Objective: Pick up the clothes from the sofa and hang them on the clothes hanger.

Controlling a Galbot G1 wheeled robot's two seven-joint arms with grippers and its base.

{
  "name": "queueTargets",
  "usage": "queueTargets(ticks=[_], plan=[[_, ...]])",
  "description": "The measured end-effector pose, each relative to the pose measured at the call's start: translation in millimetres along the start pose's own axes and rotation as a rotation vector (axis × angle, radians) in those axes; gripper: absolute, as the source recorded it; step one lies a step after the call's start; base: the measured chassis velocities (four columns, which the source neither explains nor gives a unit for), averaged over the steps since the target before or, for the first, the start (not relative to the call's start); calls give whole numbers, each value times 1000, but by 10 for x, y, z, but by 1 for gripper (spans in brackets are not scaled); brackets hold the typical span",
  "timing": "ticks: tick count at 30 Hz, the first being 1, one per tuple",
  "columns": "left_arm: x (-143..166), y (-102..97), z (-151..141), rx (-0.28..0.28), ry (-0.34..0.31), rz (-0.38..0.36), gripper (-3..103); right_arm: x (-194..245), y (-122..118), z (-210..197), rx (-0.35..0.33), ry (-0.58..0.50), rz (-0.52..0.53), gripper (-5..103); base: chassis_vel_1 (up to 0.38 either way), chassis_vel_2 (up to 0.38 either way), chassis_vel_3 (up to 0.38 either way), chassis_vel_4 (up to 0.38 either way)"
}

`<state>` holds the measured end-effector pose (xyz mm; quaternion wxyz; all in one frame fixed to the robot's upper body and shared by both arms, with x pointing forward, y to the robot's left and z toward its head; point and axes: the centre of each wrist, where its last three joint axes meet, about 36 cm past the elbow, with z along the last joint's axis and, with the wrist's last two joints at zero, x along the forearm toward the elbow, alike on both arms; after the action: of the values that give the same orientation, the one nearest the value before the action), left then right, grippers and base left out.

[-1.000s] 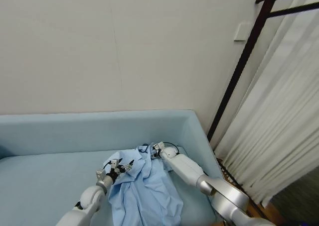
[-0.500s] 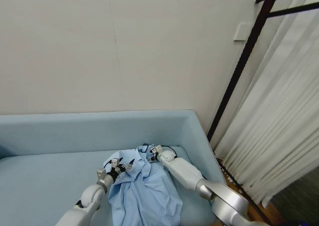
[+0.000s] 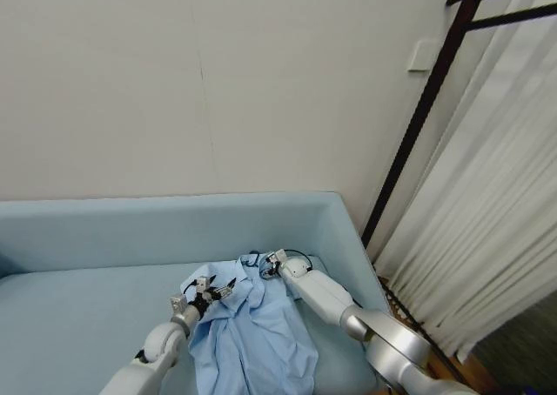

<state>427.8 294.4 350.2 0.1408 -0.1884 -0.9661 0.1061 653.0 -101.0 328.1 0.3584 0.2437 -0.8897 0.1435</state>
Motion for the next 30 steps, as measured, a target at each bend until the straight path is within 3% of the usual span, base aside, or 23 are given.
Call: queueTargets(ticks=[8, 10, 11, 17, 22, 30], plan=[[57, 41, -33, -10, 1, -5, 100, -20, 40, 69, -12, 6, -24, 73, 0, 0, 0, 0], [55, 39, -36, -10, 0, -4, 100, -15, 35, 74, -8, 4, -24, 62, 0, 0, 0, 0], [55, 39, -36, -10, 0, -4, 100, -15, 35, 74, -8, 4, -24, 62, 0, 0, 0, 0], [47, 12, -55, -10, -5, 3, 100, -37, 64, 190, 53, -17, -1, 35, 0, 0, 0, 0], [54, 15, -61, -12, -5, 3, 100, -31, 65, 247, 117, -46, 21, 25, 0, 0, 0, 0], [48, -1, -77, -11, -11, 7, 100, 24, 48, 263, 218, -112, 76, 19, 0, 0, 0, 0]])
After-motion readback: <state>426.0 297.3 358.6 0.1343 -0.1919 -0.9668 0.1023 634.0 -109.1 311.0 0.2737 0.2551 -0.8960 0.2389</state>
